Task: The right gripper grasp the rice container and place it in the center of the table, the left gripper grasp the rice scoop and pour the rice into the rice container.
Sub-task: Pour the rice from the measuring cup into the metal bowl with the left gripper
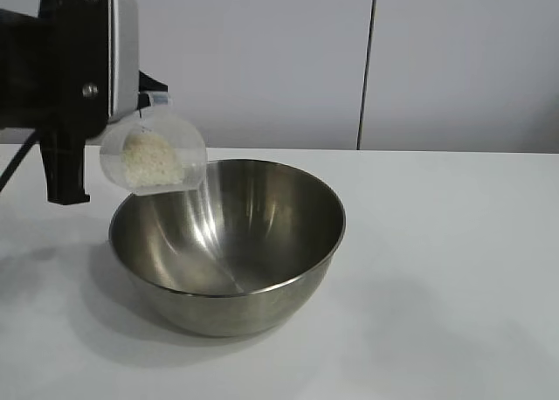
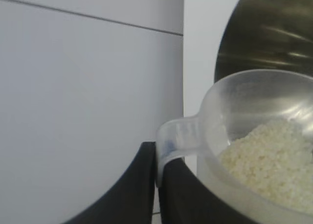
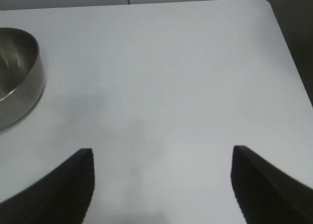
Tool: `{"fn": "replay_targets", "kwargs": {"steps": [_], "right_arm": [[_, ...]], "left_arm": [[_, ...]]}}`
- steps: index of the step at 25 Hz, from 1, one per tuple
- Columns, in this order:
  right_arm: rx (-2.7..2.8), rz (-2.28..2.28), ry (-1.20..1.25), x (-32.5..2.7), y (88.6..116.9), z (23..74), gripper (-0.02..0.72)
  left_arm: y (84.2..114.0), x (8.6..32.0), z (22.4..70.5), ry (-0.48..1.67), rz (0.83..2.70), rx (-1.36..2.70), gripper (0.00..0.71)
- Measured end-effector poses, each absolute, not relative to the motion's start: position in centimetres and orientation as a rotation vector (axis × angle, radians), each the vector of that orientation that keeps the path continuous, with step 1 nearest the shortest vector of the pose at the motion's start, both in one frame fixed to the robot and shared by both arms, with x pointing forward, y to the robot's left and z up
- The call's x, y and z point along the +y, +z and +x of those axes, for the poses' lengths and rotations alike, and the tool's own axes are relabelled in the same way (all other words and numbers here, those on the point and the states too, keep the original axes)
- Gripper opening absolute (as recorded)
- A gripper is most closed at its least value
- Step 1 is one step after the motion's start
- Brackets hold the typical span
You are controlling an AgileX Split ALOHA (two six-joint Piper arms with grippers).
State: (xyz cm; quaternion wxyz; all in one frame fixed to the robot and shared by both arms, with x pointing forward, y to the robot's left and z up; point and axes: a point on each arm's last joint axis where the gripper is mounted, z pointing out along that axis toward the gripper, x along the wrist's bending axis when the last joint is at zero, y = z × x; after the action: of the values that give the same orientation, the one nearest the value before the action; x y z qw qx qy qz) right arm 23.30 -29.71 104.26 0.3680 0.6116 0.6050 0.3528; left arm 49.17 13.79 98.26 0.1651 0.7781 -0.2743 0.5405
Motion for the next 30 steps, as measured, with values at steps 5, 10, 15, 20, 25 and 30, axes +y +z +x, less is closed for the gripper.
{"fn": "replay_targets", "kwargs": {"steps": [5, 10, 15, 20, 25, 30], "right_arm": [[1.554, 1.571, 0.906, -29.7, 104.3, 23.3, 0.535], [1.554, 1.571, 0.906, -29.7, 104.3, 23.3, 0.535], [1.554, 1.570, 0.905, -29.7, 104.3, 23.3, 0.535], [1.554, 1.571, 0.906, -29.7, 104.3, 23.3, 0.535], [1.554, 1.571, 0.906, -29.7, 104.3, 23.3, 0.535], [1.554, 1.571, 0.906, -29.7, 104.3, 23.3, 0.535]], "left_arm": [[98.1, 12.2, 49.9, 1.621, 2.171, -1.048, 0.006], [98.9, 11.8, 50.3, 1.787, 2.091, -1.315, 0.006], [100.2, 11.8, 50.7, 2.056, 1.940, -1.490, 0.006], [100.8, 10.8, 50.1, 2.147, 1.828, -1.566, 0.006], [100.8, 10.5, 49.9, 2.172, 1.783, -1.649, 0.006], [100.8, 10.2, 49.7, 2.170, 1.787, -1.631, 0.006]]}}
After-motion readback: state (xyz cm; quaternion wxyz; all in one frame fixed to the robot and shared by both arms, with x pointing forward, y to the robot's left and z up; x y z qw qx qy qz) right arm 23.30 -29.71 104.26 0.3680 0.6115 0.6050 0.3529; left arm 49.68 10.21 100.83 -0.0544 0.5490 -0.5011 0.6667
